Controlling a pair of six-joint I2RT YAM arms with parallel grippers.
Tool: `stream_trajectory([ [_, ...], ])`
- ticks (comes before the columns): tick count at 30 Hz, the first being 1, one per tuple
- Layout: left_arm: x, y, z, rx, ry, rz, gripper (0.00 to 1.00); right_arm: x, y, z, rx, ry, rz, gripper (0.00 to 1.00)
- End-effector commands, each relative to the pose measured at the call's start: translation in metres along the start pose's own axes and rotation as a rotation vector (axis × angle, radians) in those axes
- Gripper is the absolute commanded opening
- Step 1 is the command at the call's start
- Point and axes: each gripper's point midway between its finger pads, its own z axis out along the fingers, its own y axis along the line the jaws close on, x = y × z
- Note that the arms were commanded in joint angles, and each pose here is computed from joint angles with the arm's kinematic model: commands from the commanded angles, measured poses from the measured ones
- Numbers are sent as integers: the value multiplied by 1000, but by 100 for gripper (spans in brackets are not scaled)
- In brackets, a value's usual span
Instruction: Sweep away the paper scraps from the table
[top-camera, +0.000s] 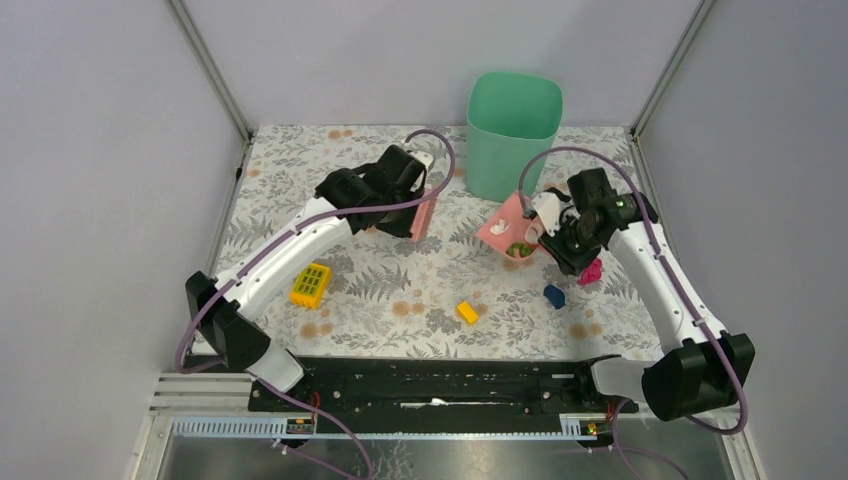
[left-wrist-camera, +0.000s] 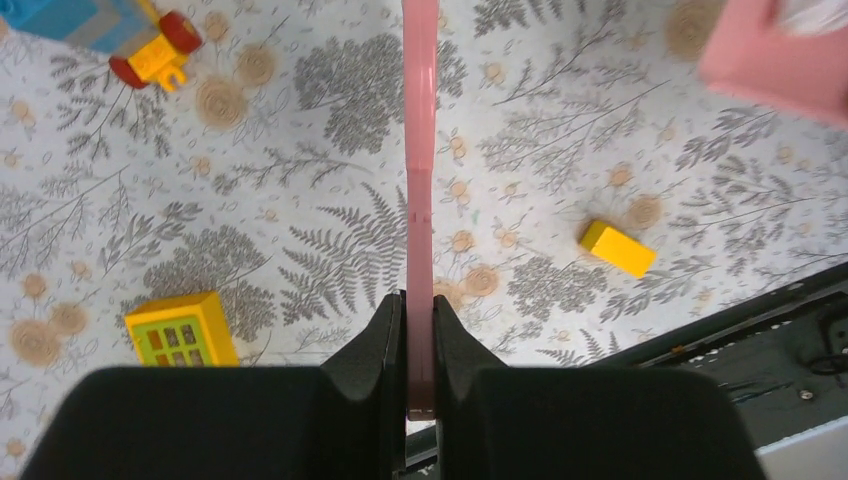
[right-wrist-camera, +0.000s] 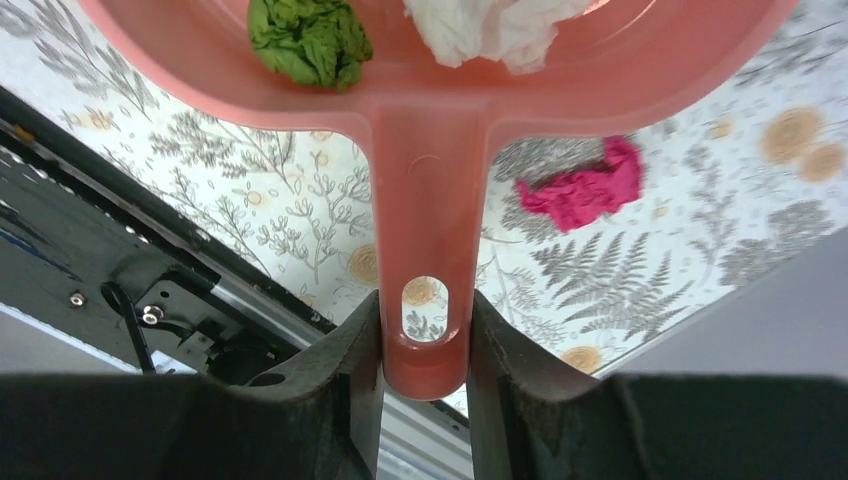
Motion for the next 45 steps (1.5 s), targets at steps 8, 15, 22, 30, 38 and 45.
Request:
stream_trajectory([
  [8,48,19,20,-34,9,0,0,-78,-36,-77,63,-164,27,0],
  [15,79,-4,27,118,57,-33,0,-133,-103,-127,301,-250,34,0],
  [22,88,-3,25,126,45,-42,0,-164,-196,-157,658,-147,-3,0],
  [30,89,-4,23,143,46,-27,0,-178,-266,-193,1053,57,-233,0],
  [38,90,-3,28,133,54,-19,0,-191,-266,-218,1235,194,-533,0],
  [45,87,-4,28,140,44,-12,0,-192,-268,-224,1386,289,-647,0],
])
